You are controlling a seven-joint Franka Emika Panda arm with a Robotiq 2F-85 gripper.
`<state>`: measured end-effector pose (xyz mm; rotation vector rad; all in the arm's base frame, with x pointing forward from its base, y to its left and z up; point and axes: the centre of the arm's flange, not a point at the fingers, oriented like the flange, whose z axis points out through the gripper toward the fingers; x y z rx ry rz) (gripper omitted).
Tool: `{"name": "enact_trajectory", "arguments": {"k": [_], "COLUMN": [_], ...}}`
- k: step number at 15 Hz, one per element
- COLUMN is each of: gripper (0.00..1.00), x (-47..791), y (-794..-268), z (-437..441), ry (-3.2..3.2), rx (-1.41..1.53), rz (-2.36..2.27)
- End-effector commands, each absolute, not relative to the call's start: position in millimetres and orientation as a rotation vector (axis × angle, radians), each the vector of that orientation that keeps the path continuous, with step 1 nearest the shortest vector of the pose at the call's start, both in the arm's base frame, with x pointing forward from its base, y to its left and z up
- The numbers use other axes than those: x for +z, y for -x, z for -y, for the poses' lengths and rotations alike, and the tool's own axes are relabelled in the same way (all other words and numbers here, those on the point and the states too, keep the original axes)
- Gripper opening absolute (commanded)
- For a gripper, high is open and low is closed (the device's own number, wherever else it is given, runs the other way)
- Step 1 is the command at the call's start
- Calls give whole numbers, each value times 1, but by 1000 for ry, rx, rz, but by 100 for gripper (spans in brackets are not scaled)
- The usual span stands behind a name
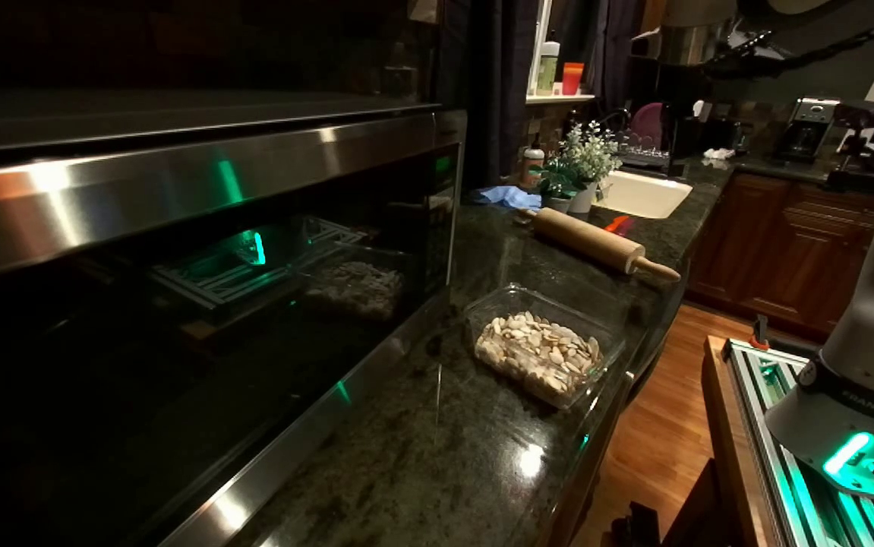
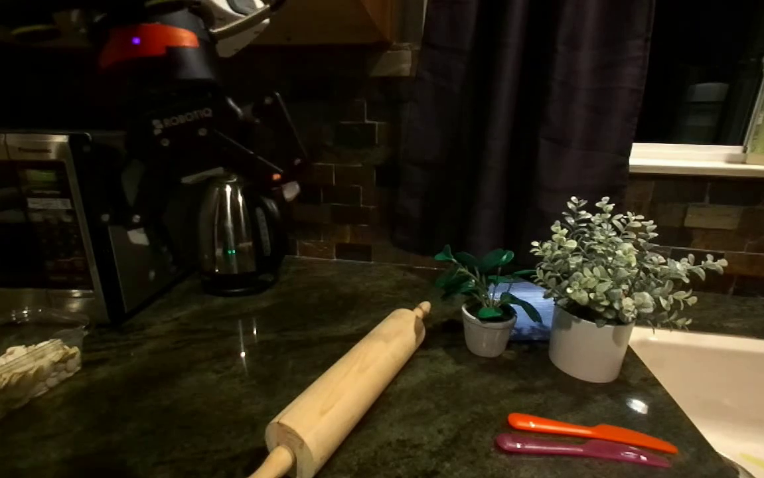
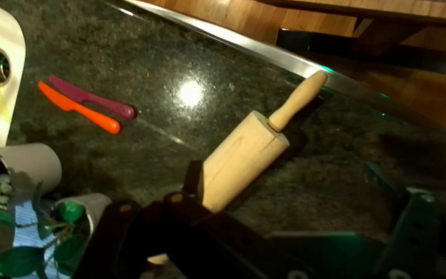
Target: Put some of the contents of the clear lunch box onto the counter and push them to the right with the rolling pin
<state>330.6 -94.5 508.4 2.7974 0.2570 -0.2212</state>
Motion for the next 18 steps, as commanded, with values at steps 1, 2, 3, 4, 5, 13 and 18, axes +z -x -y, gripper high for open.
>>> {"name": "enact_trajectory", "arguments": {"k": [1, 2, 3, 4, 5, 13, 18], "gripper": [100, 100, 100, 100, 100, 100, 100], "x": [511, 511, 511, 512, 511, 506, 508], "y": [-329, -330, -331, -330, -329, -327, -331], "z": [53, 41, 30, 19, 9, -29, -50], "ry": [-2804, -2818, -2841, -2884, -2926, -3028, -2990], "rx": [-133, -109, -89, -80, -84, -176, -197], "rz": [-513, -572, -630, -674, -705, -753, -827]}}
